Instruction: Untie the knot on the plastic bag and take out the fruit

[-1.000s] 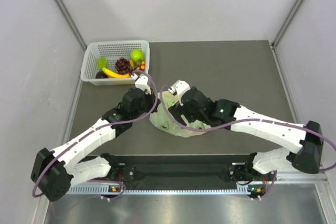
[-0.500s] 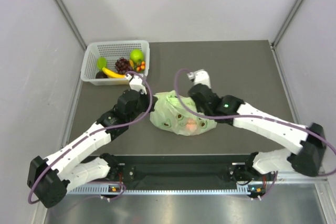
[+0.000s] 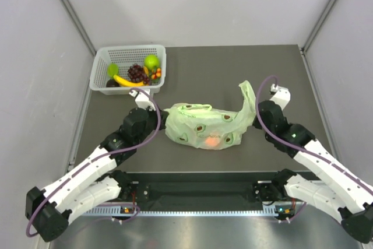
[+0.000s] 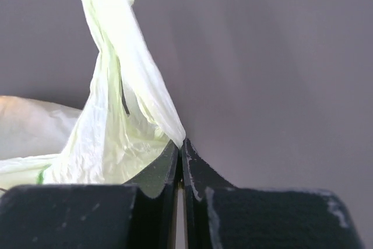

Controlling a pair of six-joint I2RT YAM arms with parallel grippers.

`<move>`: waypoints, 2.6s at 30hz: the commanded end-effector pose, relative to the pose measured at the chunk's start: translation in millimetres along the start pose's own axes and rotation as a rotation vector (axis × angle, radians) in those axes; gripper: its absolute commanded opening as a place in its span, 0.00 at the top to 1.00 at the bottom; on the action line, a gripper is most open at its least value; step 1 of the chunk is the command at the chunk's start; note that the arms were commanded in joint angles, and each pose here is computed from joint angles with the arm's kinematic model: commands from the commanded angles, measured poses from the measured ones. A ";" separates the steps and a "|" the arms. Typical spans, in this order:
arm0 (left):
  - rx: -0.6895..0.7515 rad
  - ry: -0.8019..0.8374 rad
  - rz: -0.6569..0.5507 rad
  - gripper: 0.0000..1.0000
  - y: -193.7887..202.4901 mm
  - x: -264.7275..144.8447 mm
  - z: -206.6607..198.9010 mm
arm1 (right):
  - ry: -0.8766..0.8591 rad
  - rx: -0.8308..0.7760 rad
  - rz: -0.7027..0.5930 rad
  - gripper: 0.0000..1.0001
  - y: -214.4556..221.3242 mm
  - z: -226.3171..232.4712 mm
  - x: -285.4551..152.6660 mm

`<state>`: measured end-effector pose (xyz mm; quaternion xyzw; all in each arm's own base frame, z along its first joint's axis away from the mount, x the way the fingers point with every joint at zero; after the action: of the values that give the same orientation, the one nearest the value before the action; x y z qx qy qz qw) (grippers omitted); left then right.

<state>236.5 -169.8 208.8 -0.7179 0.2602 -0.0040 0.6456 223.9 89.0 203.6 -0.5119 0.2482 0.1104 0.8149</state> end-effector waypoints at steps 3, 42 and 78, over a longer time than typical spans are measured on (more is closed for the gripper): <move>-0.034 -0.120 -0.105 1.00 -12.5 -17.6 25.3 | 0.067 0.120 -0.087 0.96 -8.9 -30.9 -9.0; 0.585 0.561 0.366 0.05 -25.8 54.2 -84.3 | -0.381 -0.260 0.111 0.10 -17.0 33.3 -47.0; 0.263 0.290 -0.007 1.00 -101.5 10.6 -73.5 | -0.496 -0.322 0.055 0.07 -64.4 112.1 -46.5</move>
<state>265.5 -228.2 311.0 -0.6001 0.3259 -0.1210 0.7204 233.5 152.6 284.2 -0.5734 0.0764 0.3102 0.7544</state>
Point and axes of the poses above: each gripper's point midway between its finger pads, its own x axis out along the fingers, its own z axis along the line the jaws close on, y = z × x, the point moved 3 cm from there along -x, back along the fingers, and after that the axes turned 13 degrees about x, right-handed, at the moved point
